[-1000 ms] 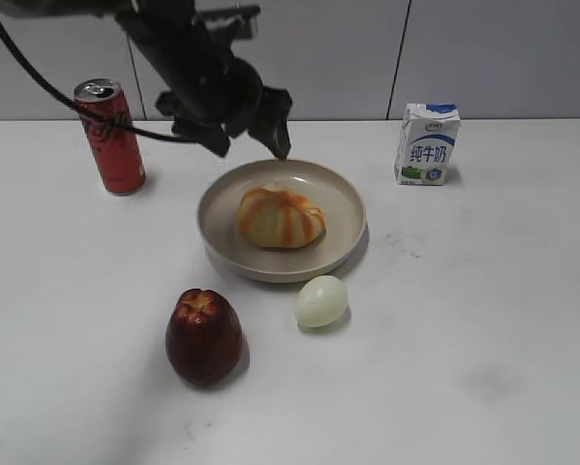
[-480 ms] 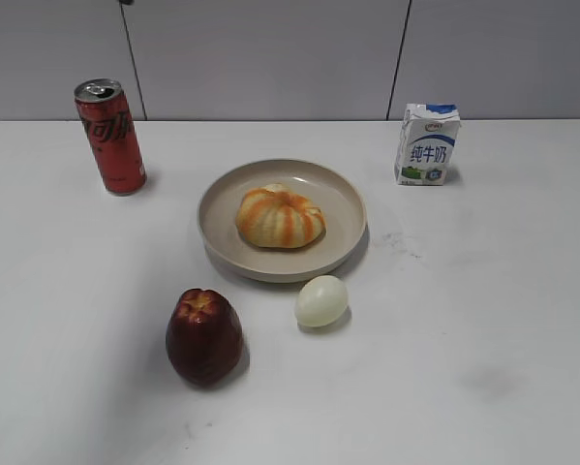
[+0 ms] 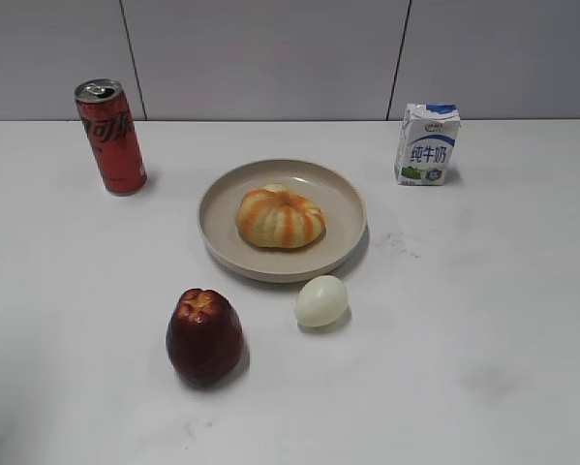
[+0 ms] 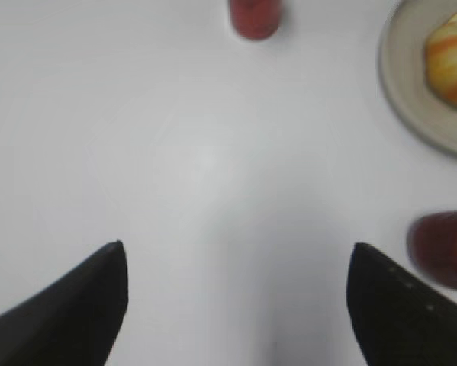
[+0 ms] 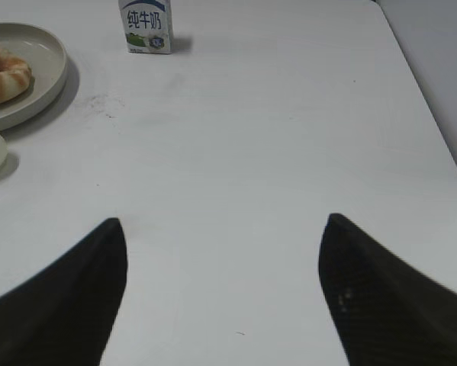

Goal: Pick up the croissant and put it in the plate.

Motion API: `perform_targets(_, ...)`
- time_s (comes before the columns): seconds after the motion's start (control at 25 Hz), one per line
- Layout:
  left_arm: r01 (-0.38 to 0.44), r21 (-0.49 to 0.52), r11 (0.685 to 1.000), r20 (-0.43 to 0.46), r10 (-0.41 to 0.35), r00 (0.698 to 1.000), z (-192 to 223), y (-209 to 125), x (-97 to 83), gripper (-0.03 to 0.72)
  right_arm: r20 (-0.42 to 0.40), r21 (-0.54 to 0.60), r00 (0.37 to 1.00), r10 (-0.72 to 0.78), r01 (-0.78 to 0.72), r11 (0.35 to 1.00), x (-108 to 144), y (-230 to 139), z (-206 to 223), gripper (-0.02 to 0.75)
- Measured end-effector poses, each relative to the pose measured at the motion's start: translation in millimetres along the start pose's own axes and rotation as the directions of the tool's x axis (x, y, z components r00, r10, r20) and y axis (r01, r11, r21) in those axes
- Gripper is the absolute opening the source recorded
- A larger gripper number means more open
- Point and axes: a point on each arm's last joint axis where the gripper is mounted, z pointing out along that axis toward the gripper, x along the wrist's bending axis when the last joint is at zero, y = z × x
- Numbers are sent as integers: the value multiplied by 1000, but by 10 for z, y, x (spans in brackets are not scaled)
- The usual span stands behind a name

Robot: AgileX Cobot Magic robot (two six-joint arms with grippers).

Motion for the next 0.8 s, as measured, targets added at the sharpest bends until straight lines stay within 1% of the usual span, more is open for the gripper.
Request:
perform_targets(0.04, 24, -9, 1000, -12, -24, 1000, 3, -158, 43, 677, 0, 0, 1000, 0, 0, 1000, 0, 0, 0, 593)
perform_targets(0.12, 69, 6, 998, -31, -69, 997, 71, -496, 98, 684, 0, 0, 1000, 0, 0, 1000, 0, 0, 0, 593)
perform_targets(0.24, 91, -18, 996, -20, -91, 996, 84, -912, 52, 689, 0, 0, 1000, 0, 0, 1000, 0, 0, 0, 593)
perform_targets(0.36, 93, -64, 994, -11, -94, 996, 41, -1210, 1, 690, 0, 0, 1000, 0, 0, 1000, 0, 0, 0, 593)
perform_targets(0.4, 91, -80, 993, -11, -92, 996, 16, -1284, -11, 690, -1, 0, 1000, 0, 0, 1000, 1, 0, 0, 593)
perform_targets(0.48, 84, -152, 985, -14, -87, 996, -84, -1415, -35, 690, -1, 0, 1000, 0, 0, 1000, 1, 0, 0, 593)
perform_targets(0.64, 61, -306, 950, -32, -75, 997, -267, -1616, -66, 690, -1, 0, 1000, 0, 0, 1000, 1, 0, 0, 593)
perform_targets(0.8, 7, -372, 928, -57, -30, 998, -279, -1732, -78, 690, -1, 0, 1000, 0, 0, 1000, 1, 0, 0, 593)
